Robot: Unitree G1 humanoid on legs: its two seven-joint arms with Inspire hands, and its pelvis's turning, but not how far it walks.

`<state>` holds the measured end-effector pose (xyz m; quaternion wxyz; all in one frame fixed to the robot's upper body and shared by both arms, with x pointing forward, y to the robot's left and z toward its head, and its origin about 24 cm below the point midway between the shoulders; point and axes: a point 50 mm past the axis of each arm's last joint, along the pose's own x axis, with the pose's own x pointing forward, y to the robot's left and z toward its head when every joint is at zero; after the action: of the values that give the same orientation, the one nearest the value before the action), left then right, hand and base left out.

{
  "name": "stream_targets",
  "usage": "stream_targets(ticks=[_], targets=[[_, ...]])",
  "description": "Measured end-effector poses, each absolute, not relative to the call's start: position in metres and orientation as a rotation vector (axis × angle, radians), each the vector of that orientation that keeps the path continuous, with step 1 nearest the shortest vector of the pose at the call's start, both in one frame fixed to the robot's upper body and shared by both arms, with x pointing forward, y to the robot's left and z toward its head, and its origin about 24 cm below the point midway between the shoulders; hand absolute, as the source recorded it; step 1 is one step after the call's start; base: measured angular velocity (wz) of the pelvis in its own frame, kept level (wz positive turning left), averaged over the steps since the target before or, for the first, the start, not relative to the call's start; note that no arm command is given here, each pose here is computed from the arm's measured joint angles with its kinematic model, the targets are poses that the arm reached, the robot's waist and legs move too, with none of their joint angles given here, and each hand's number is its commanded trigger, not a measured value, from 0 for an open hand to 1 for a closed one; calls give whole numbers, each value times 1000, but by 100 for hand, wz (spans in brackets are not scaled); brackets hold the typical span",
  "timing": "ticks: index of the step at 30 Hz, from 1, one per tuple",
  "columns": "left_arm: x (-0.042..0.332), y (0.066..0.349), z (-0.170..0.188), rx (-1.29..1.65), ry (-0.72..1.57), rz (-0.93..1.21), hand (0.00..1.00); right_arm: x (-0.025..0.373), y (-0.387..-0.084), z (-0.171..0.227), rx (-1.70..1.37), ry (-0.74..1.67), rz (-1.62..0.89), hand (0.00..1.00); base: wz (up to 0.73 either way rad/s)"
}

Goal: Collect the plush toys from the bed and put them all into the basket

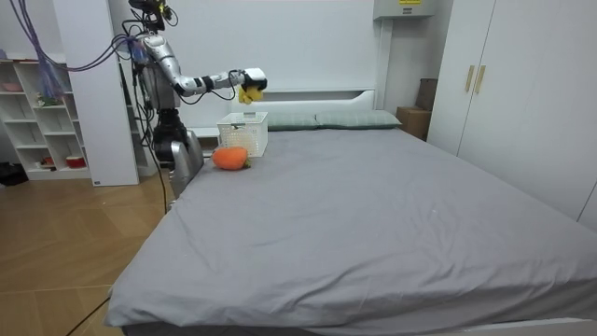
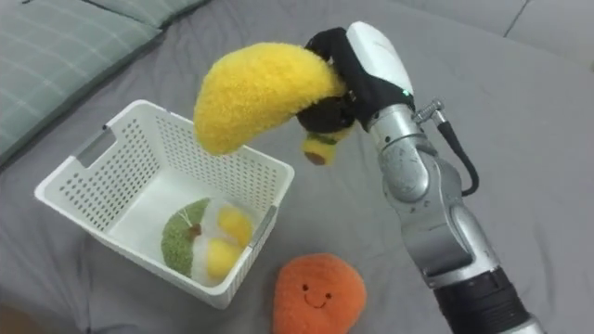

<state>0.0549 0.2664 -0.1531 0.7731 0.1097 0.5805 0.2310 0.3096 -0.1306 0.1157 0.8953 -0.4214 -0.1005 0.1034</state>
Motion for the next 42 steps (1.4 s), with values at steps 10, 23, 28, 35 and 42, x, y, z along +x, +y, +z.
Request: stream_targets(ticks=[10,23,28,35,42], targets=[[52,270,-150,327,1258,487,0,314,-123,80,-891,-42,292,55,17],[45,274,-149,343,1294,494,0,317,-130,68,-895,23,272,0,10],[43,274,-149,344,1298,495,0,321,-132,61,-886,62,266,0,0],[47,274,-149,343,1289,492,0,321,-132,61,-887,62,259,0,0],[49,273,-149,344,1285,491,0,321,-133,61,-886,62,259,0,0]])
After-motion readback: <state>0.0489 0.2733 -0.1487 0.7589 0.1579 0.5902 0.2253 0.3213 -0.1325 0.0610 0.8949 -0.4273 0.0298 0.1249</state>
